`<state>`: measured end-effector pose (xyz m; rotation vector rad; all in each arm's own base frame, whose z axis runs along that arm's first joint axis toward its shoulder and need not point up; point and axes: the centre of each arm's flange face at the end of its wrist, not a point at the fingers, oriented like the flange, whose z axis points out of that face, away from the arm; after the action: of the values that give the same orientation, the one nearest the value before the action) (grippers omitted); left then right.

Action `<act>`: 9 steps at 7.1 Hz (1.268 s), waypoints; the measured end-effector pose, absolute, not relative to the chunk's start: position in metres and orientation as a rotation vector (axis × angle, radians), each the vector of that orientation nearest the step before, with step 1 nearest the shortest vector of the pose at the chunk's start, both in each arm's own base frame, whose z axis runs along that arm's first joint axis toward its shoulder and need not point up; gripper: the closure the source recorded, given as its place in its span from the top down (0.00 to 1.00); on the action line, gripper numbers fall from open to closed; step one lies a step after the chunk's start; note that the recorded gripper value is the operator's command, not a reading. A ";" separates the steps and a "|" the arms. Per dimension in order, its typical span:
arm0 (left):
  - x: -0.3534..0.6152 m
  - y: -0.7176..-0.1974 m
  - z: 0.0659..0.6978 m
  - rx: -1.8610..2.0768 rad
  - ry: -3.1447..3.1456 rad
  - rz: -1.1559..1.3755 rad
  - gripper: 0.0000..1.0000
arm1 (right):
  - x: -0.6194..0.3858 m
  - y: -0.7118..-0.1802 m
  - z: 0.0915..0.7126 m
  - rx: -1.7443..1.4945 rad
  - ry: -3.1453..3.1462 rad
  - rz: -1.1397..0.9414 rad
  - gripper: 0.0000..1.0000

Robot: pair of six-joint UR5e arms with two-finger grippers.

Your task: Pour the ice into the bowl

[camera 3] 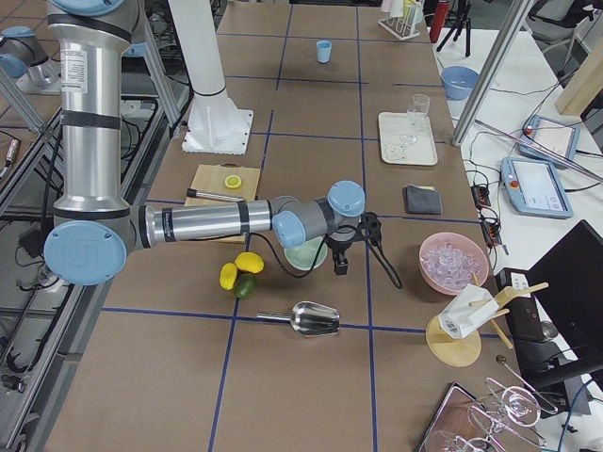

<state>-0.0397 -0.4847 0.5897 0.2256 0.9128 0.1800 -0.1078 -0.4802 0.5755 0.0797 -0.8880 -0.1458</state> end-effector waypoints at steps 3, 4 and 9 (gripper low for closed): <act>-0.039 -0.486 0.585 0.255 0.918 0.197 1.00 | -0.158 -0.456 0.589 0.037 -0.895 -0.067 0.98; -0.039 -0.486 0.584 0.265 0.919 0.202 1.00 | -0.159 -0.450 0.597 0.032 -0.887 -0.062 0.94; -0.038 -0.486 0.580 0.289 0.919 0.214 1.00 | -0.180 -0.423 0.639 -0.033 -0.829 -0.093 0.00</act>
<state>-0.0384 -0.4859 0.5800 0.2891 0.9192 0.2144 -0.1802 -0.4226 0.6394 -0.0333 -0.8295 -0.0929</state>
